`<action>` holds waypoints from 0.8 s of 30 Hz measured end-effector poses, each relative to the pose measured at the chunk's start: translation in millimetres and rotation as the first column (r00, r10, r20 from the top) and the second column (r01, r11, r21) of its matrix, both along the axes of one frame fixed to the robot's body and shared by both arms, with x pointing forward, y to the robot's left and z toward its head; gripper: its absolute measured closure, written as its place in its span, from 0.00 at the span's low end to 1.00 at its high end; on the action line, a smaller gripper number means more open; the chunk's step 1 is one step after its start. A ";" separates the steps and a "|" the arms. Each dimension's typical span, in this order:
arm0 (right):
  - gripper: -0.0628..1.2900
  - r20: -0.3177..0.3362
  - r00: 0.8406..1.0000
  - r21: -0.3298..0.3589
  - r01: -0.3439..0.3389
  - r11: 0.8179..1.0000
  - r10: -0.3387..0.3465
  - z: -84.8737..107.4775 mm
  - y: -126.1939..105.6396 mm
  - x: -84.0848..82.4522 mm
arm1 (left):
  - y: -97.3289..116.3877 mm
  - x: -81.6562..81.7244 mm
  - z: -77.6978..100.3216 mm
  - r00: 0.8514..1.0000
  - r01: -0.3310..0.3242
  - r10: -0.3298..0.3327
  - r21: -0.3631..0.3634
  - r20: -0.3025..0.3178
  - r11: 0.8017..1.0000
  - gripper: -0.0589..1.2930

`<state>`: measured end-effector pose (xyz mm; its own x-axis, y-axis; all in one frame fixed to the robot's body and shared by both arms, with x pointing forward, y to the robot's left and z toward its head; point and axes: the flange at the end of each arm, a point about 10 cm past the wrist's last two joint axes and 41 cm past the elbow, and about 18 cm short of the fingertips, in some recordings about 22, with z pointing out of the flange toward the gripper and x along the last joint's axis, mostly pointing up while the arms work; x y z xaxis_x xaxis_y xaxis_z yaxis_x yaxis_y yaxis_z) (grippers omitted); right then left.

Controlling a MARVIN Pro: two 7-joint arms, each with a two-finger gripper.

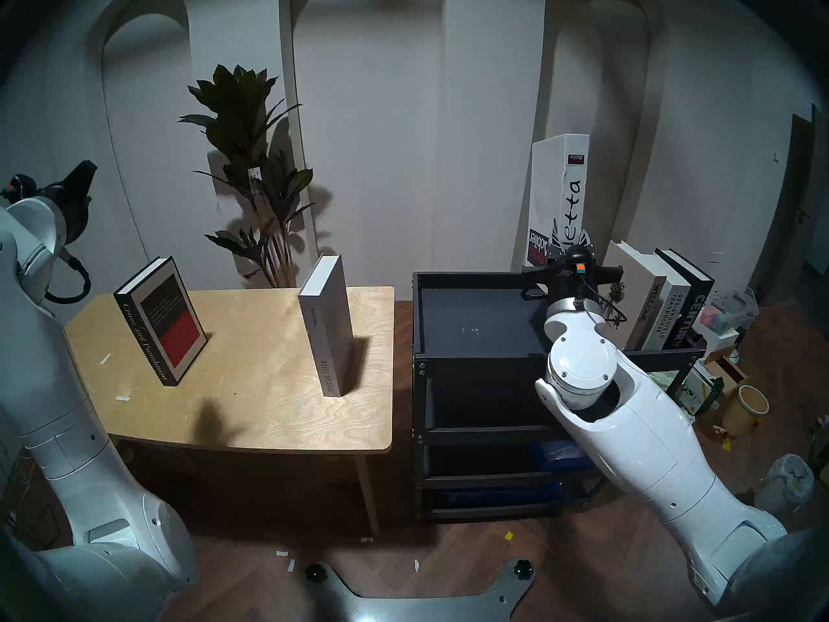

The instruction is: Move the books from the display table onto the shelf, standing them upright with spines facing out and tallest at one end

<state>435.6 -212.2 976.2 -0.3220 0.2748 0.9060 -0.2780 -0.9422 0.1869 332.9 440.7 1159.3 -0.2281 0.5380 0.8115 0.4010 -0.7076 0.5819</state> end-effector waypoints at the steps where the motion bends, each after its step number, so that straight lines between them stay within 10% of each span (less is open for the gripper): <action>1: 0.71 -0.010 1.000 -0.001 -0.004 1.000 0.004 -2.4 -1.7 -1.6 | 0.7 -0.3 -2.2 1.000 0.000 0.000 0.003 -0.008 1.000 0.98; 24: 0.71 -0.100 0.993 -0.060 -0.063 0.996 0.057 5.3 -65.1 -26.9 | 5.9 -10.4 -42.8 0.989 0.015 -0.003 0.079 -0.151 0.997 0.98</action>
<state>408.7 -277.3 981.5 -0.2500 0.3154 0.9154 -0.1987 -0.9420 0.2703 322.5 446.6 1116.5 -0.0958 0.4716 0.8766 0.4733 -0.7531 0.4569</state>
